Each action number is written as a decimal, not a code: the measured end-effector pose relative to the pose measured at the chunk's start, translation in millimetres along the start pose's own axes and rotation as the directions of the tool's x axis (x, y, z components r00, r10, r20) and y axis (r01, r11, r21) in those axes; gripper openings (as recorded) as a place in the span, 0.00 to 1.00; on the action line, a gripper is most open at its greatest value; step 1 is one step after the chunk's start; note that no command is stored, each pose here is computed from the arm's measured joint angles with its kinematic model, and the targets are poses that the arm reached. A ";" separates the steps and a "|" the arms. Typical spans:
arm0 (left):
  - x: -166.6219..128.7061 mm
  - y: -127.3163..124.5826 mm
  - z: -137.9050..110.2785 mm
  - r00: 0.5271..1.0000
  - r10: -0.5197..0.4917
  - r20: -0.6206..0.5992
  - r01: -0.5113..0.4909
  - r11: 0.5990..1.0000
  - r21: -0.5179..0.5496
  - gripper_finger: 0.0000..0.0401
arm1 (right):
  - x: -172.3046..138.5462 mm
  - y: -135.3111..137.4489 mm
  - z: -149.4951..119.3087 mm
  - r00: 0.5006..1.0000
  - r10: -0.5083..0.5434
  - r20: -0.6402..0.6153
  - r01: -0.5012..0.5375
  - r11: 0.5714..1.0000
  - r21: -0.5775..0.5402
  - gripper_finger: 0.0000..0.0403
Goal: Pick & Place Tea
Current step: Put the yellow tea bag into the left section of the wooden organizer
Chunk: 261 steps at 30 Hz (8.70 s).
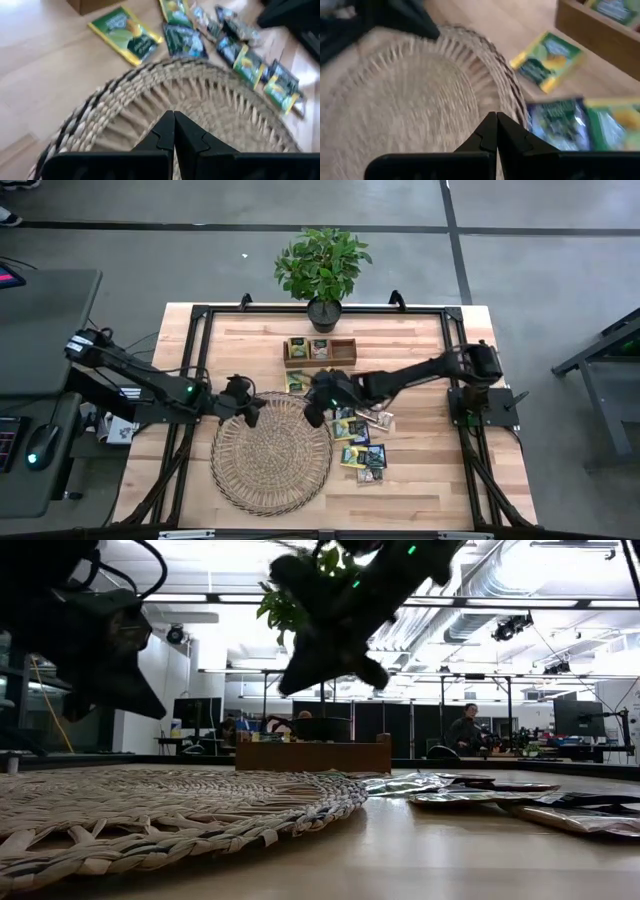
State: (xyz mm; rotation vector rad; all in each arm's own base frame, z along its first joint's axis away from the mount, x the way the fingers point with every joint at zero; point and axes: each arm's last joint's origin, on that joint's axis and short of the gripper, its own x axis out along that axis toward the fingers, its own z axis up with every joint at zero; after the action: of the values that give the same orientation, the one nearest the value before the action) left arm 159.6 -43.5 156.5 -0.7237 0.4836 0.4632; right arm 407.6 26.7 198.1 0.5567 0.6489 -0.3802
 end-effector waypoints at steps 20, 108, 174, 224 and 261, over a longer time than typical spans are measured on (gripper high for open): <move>14.4 17.8 24.1 0.993 0.108 0.055 -0.105 0.992 -0.065 0.00 | 32.4 -39.1 22.3 0.999 0.045 0.011 -0.039 0.952 -0.302 0.00; 30.8 56.5 -9.2 0.997 -0.044 -0.066 0.026 0.967 -0.252 0.00 | 121.4 -52.3 29.0 0.869 -0.200 -0.452 -0.153 0.760 -0.631 0.02; 10.4 -21.6 18.3 0.916 -0.253 0.310 0.183 0.954 0.238 0.00 | -15.9 38.0 -28.2 0.831 -0.158 0.533 -0.200 0.809 0.552 0.00; 48.9 -52.5 71.1 0.821 0.001 0.571 -0.286 0.866 0.411 0.39 | -10.7 5.8 37.3 0.739 0.009 0.674 -0.482 0.706 0.519 0.00; 45.3 -57.3 79.7 0.774 0.044 0.632 -0.436 0.761 0.481 0.03 | -7.1 -6.8 50.5 0.755 0.133 0.642 -0.517 0.723 0.458 0.00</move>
State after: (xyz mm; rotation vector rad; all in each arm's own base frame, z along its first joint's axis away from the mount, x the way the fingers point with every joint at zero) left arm 247.5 -13.8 212.0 0.1486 0.1066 0.7148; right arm 422.2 -7.5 233.7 1.1218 -0.2111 -0.3760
